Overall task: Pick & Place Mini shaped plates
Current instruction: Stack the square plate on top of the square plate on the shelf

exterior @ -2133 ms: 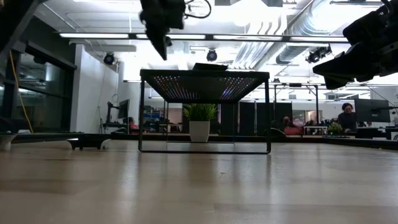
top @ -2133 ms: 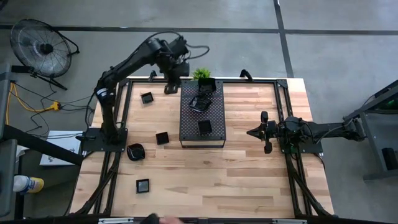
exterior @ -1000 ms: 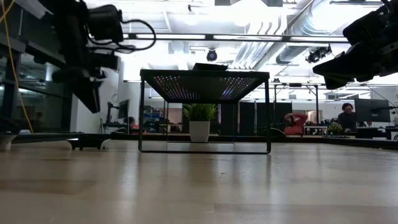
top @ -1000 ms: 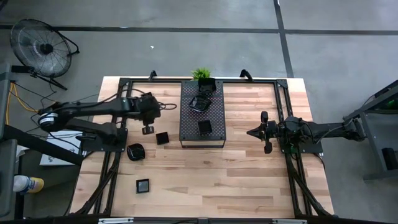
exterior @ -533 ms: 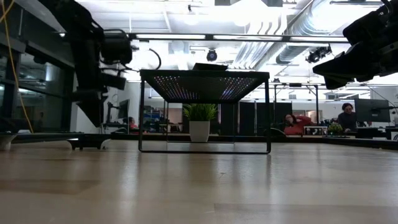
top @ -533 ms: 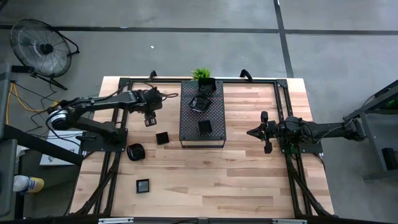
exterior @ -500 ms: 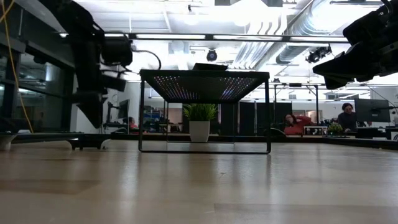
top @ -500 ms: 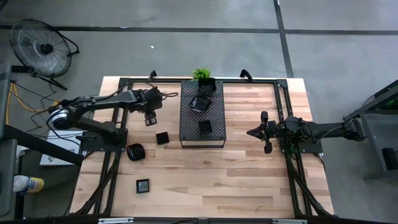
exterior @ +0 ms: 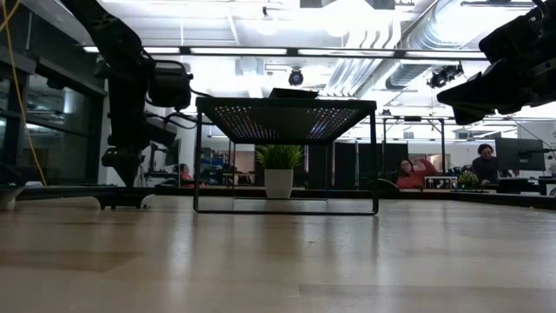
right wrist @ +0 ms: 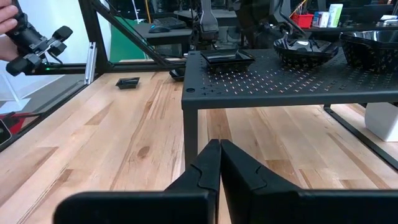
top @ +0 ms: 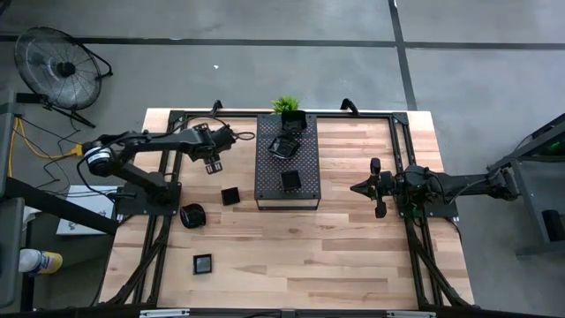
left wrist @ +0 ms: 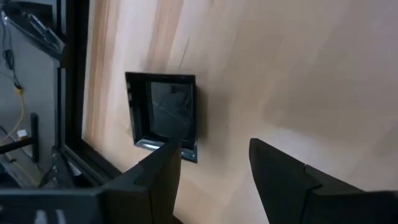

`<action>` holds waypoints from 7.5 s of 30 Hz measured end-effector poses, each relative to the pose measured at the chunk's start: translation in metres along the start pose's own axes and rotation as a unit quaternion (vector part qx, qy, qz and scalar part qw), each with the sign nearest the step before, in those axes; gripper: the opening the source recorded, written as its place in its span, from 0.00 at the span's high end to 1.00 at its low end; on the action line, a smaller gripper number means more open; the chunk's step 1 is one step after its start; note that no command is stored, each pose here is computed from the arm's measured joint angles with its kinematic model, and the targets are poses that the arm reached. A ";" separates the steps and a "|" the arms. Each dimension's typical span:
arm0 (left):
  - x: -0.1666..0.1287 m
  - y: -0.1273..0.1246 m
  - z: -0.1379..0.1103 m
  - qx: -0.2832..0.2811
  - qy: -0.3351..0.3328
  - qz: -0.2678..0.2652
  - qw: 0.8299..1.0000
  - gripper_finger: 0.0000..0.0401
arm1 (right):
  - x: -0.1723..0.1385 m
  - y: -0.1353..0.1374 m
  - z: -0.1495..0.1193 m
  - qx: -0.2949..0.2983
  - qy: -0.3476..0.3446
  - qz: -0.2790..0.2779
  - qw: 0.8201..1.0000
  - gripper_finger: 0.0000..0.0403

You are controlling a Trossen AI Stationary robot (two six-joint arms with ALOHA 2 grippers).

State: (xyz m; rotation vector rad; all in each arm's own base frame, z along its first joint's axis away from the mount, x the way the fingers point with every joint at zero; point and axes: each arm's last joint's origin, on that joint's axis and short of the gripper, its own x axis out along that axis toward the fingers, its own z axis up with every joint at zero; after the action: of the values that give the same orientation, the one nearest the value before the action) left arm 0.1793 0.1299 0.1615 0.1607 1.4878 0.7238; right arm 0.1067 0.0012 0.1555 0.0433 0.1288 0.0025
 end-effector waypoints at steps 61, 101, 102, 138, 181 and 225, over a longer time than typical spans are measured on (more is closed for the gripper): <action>0.042 -0.010 0.009 0.006 0.070 0.061 0.996 0.63 | 0.000 0.000 0.000 0.000 0.000 0.000 1.000 0.99; -0.002 0.007 -0.010 0.016 0.019 -0.022 0.999 1.00 | 0.000 0.000 0.000 0.000 0.000 0.000 1.000 0.98; -0.006 0.007 -0.011 0.020 0.011 -0.028 0.999 1.00 | 0.000 0.000 0.000 0.000 0.000 0.000 1.000 0.98; -0.175 -0.038 0.009 0.036 -0.242 -0.125 0.961 1.00 | 0.000 0.000 0.000 0.000 0.000 0.000 1.000 0.99; -0.211 -0.072 0.097 0.629 -0.441 0.107 0.631 1.00 | 0.000 0.000 0.000 0.000 0.000 0.000 1.000 0.98; -0.174 -0.086 0.126 0.628 -0.415 0.077 0.654 0.95 | 0.000 0.000 0.000 0.000 0.000 0.000 1.000 0.98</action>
State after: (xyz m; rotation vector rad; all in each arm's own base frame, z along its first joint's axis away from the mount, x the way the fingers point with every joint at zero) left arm 0.3402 0.0120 0.2784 1.4903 0.7949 -0.4165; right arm 0.1067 0.0012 0.1555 0.0431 0.1288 0.0025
